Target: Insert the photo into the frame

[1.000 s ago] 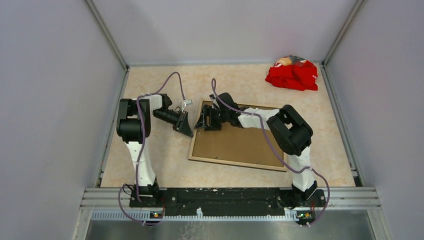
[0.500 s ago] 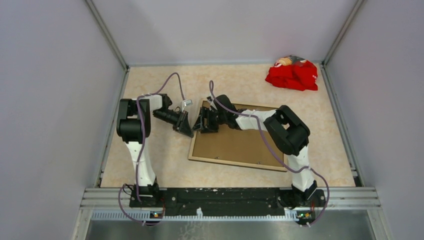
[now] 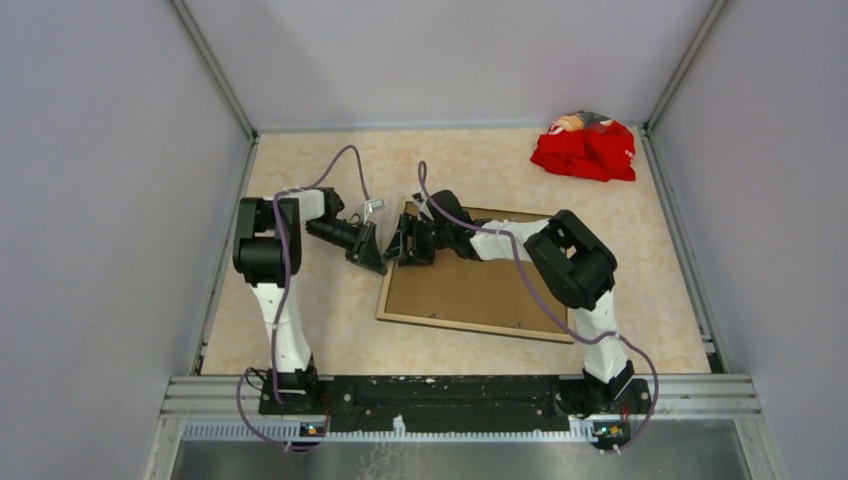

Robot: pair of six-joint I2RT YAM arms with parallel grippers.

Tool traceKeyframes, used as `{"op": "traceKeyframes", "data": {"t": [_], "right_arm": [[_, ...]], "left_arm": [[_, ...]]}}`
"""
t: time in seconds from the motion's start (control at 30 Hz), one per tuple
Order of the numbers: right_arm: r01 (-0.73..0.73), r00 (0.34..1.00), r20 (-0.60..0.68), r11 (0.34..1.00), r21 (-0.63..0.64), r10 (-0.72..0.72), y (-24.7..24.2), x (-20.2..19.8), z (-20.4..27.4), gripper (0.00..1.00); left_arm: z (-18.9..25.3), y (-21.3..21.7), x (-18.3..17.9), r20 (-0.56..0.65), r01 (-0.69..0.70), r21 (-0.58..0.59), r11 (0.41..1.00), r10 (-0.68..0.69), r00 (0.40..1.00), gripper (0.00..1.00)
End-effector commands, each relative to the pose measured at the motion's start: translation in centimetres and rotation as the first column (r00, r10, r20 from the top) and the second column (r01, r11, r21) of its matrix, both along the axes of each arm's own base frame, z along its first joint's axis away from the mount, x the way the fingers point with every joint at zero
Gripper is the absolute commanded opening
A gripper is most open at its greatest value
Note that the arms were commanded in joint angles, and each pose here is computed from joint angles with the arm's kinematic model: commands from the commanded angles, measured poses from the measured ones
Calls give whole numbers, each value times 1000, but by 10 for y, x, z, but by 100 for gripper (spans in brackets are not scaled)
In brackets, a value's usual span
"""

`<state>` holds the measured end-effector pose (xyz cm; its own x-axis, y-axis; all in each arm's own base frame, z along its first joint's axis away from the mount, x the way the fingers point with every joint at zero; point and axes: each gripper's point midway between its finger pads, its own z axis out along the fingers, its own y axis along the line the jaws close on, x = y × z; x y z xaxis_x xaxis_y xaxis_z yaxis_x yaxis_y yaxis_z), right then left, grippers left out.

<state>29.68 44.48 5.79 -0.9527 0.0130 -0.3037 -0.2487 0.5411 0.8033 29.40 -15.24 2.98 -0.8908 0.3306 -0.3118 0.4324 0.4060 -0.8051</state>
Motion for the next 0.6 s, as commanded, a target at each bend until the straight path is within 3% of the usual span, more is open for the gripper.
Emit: {"op": "traceKeyframes", "data": {"t": [0.0,0.57], "right_arm": [[-17,1000,-4,1000,-4,17,7,-6,-8,63],[-74,997,11,997,10,74,14,-6,-2,62]], "left_arm": [[-10,0,11,118,33,35,999,-37,992,18],[-11,0,11,117,34,37,999,-38,992,18]]}}
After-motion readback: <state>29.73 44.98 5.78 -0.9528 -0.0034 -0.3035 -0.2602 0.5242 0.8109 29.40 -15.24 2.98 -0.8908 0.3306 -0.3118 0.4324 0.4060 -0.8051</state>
